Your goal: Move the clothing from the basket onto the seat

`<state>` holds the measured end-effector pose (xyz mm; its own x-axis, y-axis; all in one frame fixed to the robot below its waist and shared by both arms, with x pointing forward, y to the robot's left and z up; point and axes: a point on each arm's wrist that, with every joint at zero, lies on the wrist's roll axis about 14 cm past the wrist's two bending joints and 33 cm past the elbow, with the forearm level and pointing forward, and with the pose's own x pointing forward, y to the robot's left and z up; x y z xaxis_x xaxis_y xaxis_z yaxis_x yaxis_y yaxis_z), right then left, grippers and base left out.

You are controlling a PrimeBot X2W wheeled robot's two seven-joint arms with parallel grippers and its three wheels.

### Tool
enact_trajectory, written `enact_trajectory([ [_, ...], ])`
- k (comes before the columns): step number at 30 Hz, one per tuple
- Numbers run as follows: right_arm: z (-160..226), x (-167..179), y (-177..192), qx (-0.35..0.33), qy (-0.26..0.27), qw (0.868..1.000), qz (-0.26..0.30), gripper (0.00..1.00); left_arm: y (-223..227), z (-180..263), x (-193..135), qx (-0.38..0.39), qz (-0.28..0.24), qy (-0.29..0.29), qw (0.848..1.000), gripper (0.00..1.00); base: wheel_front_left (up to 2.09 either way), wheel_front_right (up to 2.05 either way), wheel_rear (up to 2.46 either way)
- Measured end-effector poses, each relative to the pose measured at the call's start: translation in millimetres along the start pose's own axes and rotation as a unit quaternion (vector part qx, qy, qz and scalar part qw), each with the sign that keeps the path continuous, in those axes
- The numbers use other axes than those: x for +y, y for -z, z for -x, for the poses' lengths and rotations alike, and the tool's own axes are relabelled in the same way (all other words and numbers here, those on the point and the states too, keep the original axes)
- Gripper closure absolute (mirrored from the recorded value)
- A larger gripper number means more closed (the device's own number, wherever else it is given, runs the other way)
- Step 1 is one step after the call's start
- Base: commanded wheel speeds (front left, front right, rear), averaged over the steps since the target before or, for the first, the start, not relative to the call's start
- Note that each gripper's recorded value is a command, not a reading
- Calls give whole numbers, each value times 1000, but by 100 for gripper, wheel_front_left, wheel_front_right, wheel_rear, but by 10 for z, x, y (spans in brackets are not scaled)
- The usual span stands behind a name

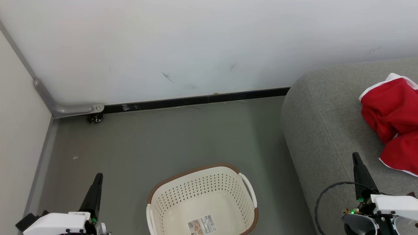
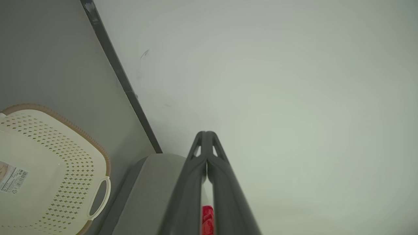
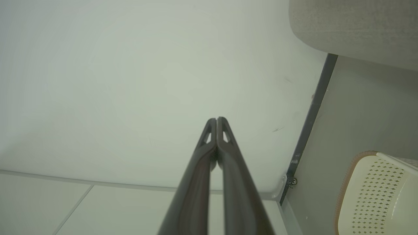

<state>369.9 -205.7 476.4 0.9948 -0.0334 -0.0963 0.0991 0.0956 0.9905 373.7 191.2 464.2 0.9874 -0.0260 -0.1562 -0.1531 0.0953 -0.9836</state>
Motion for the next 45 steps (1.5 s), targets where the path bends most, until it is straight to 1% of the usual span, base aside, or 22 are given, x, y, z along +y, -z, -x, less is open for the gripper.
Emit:
enact_trajectory([
  [6, -14, 9, 7, 3, -4, 999, -47, 100, -17, -1, -60, -2, 44, 19, 999, 100, 0, 0, 0],
  [10, -14, 10, -7, 1, -4, 999, -52, 100, -22, -7, -90, -3, 53, 24, 998, 100, 0, 0, 0],
  [45, -14, 9, -13, 0, -4, 999, -52, 100, 6, -15, -153, 0, 51, 34, 998, 100, 0, 0, 0],
])
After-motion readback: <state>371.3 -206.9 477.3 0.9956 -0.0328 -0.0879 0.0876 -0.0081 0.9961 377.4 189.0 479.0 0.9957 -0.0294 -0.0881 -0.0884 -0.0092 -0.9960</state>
